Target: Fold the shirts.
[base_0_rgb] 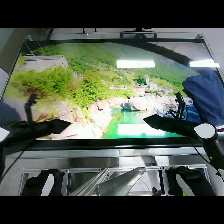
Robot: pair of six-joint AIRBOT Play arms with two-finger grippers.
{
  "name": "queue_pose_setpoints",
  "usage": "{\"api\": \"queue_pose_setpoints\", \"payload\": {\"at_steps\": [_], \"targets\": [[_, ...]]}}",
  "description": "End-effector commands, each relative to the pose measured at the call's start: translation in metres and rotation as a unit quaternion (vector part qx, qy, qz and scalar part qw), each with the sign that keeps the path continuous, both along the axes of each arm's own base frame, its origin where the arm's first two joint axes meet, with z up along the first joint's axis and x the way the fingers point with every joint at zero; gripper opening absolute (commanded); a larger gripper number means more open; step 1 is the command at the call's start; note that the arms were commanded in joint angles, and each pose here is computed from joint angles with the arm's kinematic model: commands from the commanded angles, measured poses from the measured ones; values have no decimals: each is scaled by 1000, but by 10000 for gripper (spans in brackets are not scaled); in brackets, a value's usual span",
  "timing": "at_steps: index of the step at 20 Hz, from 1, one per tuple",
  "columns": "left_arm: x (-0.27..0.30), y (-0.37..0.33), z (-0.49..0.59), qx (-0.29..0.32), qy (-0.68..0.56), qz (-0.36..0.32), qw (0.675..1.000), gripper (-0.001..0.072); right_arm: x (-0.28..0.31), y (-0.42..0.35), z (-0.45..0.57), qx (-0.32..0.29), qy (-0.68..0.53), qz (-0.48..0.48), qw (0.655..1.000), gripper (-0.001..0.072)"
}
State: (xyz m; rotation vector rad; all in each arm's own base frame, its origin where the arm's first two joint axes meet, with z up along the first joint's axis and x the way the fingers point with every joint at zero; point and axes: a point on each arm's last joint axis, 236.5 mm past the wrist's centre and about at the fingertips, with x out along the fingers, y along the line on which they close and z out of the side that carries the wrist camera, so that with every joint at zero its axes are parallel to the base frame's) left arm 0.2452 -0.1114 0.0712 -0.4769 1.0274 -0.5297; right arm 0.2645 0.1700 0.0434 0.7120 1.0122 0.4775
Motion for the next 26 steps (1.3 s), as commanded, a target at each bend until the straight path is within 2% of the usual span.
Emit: {"api": "queue_pose_setpoints", "payload": {"at_steps": [1, 2, 4, 6, 10, 13, 17, 20, 23, 25, 26], "targets": [[9, 133, 3, 198, 21, 137, 970, 476, -5, 2, -1, 2, 7, 8, 1000, 387], [6, 174, 3, 240, 39, 191, 951, 720, -5, 3, -1, 2, 7, 9, 1000, 568], [-10, 243, -4, 281, 93, 290, 910, 719, -6, 3, -2, 2, 9, 12, 1000, 587], [-26, 288, -19, 313, 153, 331, 877, 718, -6, 3, -1, 2, 9, 11, 1000, 587], [-47, 339, -61, 354, 257, 329, 837, 718, -4, 2, -1, 1, 6, 8, 1000, 588], [-63, 367, -86, 332, 312, 352, 818, 718, -4, 2, -1, 1, 5, 7, 1000, 588], [-55, 397, -106, 313, 329, 365, 813, 708, -3, 2, -1, 1, 5, 6, 1000, 588], [-20, 387, -135, 263, 310, 333, 850, 708, -3, 2, -1, 1, 5, 6, 1000, 587], [-7, 383, -159, 258, 314, 295, 865, 707, -4, 2, -1, 2, 5, 6, 1000, 588], [-10, 379, -173, 251, 328, 274, 869, 650, -4, 2, -1, 2, 5, 6, 1000, 587], [-12, 378, -176, 246, 334, 272, 868, 351, -3, 2, -1, 2, 5, 6, 1000, 586]]}}
